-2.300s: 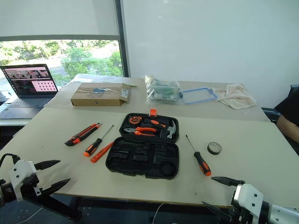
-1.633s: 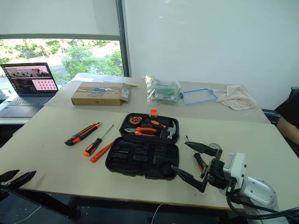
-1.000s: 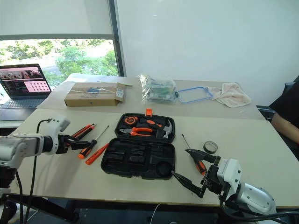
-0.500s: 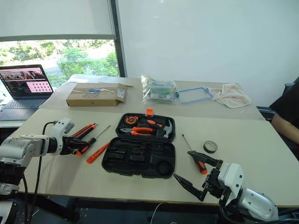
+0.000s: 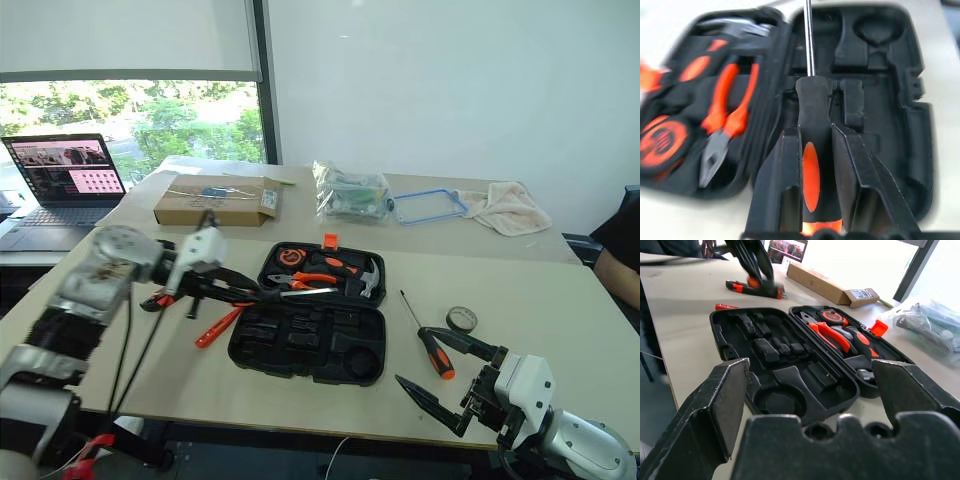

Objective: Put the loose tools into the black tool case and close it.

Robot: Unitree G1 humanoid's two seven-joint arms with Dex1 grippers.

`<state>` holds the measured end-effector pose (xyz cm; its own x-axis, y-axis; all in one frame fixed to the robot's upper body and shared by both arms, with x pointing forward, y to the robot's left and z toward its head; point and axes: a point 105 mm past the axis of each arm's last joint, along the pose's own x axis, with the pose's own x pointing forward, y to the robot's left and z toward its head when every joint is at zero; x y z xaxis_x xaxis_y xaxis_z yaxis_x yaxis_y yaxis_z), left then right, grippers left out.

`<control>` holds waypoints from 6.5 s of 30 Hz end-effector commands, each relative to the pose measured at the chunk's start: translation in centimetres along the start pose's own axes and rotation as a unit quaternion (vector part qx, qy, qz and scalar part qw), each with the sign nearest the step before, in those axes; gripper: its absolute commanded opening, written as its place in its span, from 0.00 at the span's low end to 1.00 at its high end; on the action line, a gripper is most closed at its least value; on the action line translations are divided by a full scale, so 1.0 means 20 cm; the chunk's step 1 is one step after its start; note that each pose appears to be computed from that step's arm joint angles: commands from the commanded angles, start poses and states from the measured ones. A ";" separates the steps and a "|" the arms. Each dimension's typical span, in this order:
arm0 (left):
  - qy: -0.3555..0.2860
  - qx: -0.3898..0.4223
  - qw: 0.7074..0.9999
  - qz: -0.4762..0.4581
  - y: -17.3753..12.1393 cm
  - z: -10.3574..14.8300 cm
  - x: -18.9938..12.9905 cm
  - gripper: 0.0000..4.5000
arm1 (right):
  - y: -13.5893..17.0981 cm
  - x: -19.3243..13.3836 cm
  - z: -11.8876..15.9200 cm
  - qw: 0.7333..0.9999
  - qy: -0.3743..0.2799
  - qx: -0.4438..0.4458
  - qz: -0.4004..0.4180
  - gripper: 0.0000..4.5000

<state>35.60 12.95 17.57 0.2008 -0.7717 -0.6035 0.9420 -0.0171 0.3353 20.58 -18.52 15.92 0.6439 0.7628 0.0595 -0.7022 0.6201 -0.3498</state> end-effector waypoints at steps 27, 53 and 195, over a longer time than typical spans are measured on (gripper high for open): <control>-0.046 0.094 0.994 0.043 0.10 0.12 0.09 0.51 | 0.05 -0.02 0.01 1.000 -0.012 -0.007 -0.019 1.00; 0.017 -0.017 1.000 0.016 -0.01 -0.16 0.34 0.02 | 0.05 0.01 -0.02 1.000 -0.012 -0.004 -0.011 1.00; -0.235 -0.140 0.938 0.211 -0.52 -0.21 -0.26 1.00 | -0.08 0.81 -0.16 0.898 0.302 -0.114 0.301 0.71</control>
<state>25.83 20.02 13.14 0.4941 -0.8670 -0.0652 0.8598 0.4761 0.1843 34.22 -8.73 13.78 0.3381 0.6133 -0.7138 -0.9235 0.0701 -0.3772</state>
